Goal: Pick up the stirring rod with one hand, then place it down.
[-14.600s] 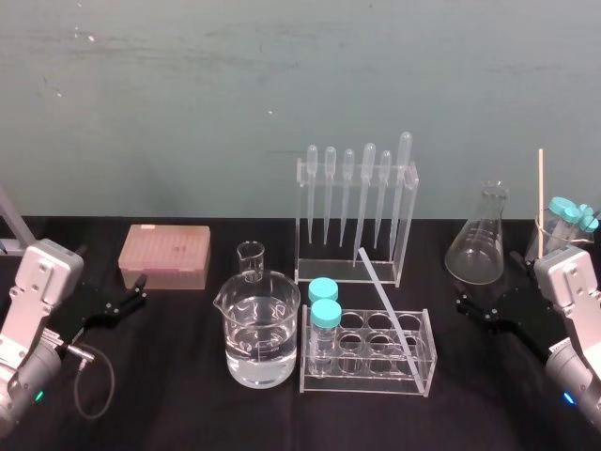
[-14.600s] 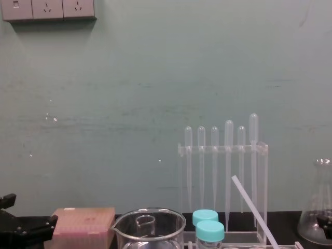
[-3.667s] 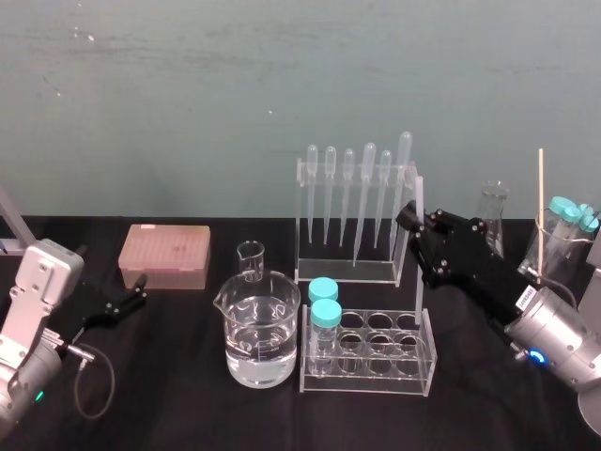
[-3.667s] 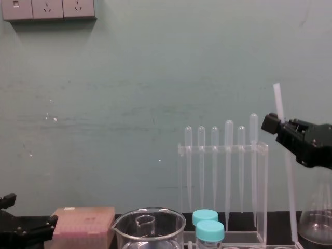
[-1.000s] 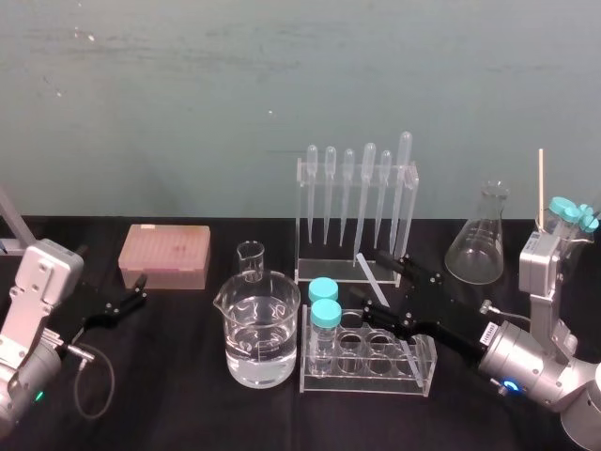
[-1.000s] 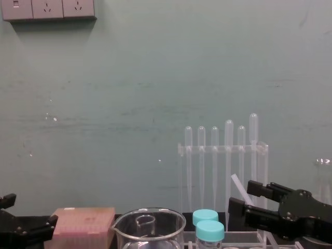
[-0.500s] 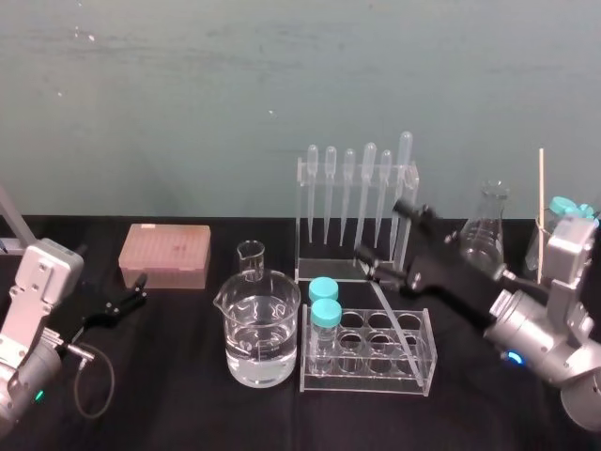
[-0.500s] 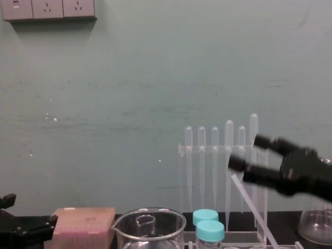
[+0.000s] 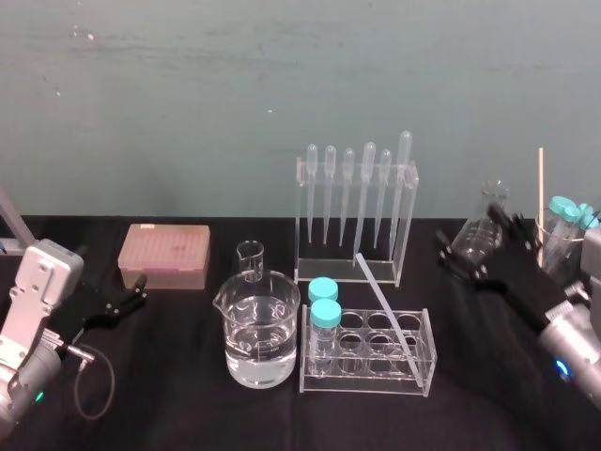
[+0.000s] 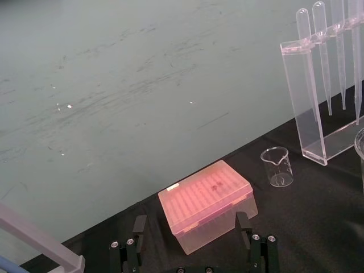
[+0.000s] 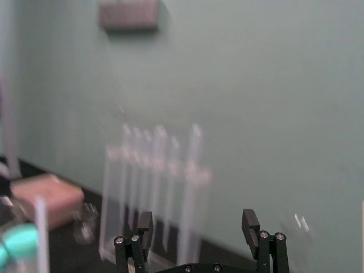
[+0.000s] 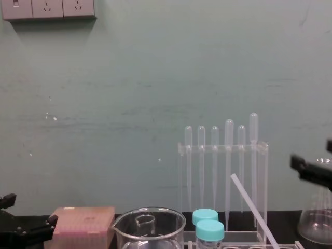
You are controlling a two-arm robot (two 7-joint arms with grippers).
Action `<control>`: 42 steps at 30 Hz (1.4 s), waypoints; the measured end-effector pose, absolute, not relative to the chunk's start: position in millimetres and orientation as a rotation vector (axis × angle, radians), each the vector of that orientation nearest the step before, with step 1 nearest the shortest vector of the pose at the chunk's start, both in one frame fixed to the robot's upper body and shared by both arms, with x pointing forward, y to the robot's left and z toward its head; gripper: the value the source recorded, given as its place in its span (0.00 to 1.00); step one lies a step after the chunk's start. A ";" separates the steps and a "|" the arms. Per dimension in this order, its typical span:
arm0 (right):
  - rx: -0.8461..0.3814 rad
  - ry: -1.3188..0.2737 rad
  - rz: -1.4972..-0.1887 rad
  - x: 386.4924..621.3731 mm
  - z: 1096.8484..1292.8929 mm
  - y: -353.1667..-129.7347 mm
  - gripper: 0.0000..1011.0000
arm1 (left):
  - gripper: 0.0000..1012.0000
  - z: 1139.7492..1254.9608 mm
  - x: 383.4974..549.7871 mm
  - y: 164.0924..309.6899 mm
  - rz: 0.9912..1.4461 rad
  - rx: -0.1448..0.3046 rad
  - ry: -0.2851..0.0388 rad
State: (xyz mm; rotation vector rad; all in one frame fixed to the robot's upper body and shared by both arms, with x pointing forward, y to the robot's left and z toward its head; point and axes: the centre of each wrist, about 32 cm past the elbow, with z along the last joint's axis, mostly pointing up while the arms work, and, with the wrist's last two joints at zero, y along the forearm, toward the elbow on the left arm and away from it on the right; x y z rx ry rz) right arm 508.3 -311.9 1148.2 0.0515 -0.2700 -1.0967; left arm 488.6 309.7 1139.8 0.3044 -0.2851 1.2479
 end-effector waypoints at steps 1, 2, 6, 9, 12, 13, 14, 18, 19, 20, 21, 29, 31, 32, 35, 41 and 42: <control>0.033 -0.257 -1.110 506.0 1146.5 -313.3 0.99 | 0.99 1139.8 488.6 309.7 1.248 0.304 -0.285; 0.019 -0.246 -1.119 504.1 1145.0 -314.4 0.99 | 0.99 1139.8 488.6 309.7 1.248 0.304 -0.285; -0.077 -0.165 -1.156 495.5 1137.2 -318.2 0.99 | 0.99 1139.8 488.6 309.7 1.248 0.304 -0.285; -0.120 -0.117 -1.164 493.0 1133.8 -318.7 0.99 | 0.99 1139.8 488.6 309.7 1.248 0.304 -0.285; -0.120 -0.118 -1.163 492.9 1133.7 -318.7 0.99 | 0.99 1139.8 488.6 309.7 1.248 0.304 -0.285; -0.120 -0.118 -1.163 492.9 1133.6 -318.6 0.99 | 0.99 1139.8 488.6 309.7 1.248 0.304 -0.285; -0.119 -0.119 -1.163 492.9 1133.7 -318.6 0.99 | 0.99 1139.8 488.6 309.7 1.248 0.304 -0.285; -0.116 -0.122 -1.161 493.1 1133.8 -318.4 0.99 | 0.99 1139.8 488.6 309.7 1.248 0.304 -0.285; -0.115 -0.123 -1.161 493.2 1133.9 -318.5 0.99 | 0.99 1139.8 488.6 309.7 1.248 0.304 -0.285; -0.114 -0.124 -1.161 493.2 1133.9 -318.4 0.99 | 0.99 1139.8 488.6 309.7 1.248 0.304 -0.285; -0.114 -0.124 -1.161 493.3 1134.0 -318.4 0.99 | 0.99 1139.8 488.6 309.7 1.248 0.304 -0.285; -0.111 -0.128 -1.159 493.5 1134.2 -318.5 0.99 | 0.99 1139.8 488.6 309.7 1.248 0.304 -0.285; -0.110 -0.128 -1.159 493.5 1134.1 -318.5 0.99 | 0.99 1139.8 488.6 309.7 1.248 0.304 -0.285; -0.110 -0.129 -1.159 493.5 1134.1 -318.5 0.99 | 0.99 1139.8 488.6 309.7 1.248 0.304 -0.285; -0.109 -0.129 -1.158 493.6 1134.2 -318.4 0.99 | 0.99 1139.8 488.6 309.7 1.248 0.304 -0.285; -0.108 -0.130 -1.158 493.7 1134.3 -318.3 0.99 | 0.99 1139.8 488.6 309.7 1.248 0.304 -0.285; -0.108 -0.130 -1.158 493.8 1134.3 -318.3 0.99 | 0.99 1139.8 488.6 309.7 1.248 0.304 -0.285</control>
